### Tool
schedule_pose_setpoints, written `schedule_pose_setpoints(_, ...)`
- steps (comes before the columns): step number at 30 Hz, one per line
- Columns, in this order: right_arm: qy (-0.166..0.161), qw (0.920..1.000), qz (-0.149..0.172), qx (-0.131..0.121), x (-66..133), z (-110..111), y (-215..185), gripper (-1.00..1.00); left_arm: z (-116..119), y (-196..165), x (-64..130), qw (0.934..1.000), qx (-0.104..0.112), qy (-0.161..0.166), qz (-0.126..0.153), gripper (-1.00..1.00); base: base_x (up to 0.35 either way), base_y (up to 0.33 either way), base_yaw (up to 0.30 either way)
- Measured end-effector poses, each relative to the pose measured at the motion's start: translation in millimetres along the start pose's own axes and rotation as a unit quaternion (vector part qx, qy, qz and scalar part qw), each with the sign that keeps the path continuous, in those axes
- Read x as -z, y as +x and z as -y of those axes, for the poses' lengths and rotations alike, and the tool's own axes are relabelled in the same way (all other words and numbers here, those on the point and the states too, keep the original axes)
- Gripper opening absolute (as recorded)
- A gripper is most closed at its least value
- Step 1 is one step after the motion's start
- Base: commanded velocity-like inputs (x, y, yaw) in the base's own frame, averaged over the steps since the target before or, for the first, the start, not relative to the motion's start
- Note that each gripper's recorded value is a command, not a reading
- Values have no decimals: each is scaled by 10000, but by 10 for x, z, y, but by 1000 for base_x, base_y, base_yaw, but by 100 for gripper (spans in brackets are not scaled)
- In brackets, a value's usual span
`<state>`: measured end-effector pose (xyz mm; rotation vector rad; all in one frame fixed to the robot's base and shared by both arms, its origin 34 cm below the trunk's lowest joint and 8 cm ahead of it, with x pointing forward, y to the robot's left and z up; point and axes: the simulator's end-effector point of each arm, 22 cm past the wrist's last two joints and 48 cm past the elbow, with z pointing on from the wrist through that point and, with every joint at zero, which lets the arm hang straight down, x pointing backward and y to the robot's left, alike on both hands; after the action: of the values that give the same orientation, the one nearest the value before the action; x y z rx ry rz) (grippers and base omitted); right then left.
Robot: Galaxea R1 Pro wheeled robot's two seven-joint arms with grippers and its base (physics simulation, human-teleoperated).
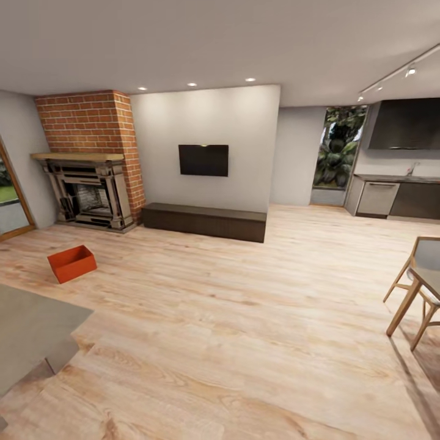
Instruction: Move the two storage containers from the living room to the garage. In the garage, place one container on the floor and stack the other container on top of it (either order is fine).
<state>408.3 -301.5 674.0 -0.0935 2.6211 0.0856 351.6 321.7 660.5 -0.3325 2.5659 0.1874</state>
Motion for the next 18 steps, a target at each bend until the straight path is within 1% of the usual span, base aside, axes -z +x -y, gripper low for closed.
schedule_pose_setpoints(18, 0, 10000, -12, -1, -2, 0, 10, 100, -2, 9, 0, 10000, -3, -2, -11, 100, 323, 0, 0)
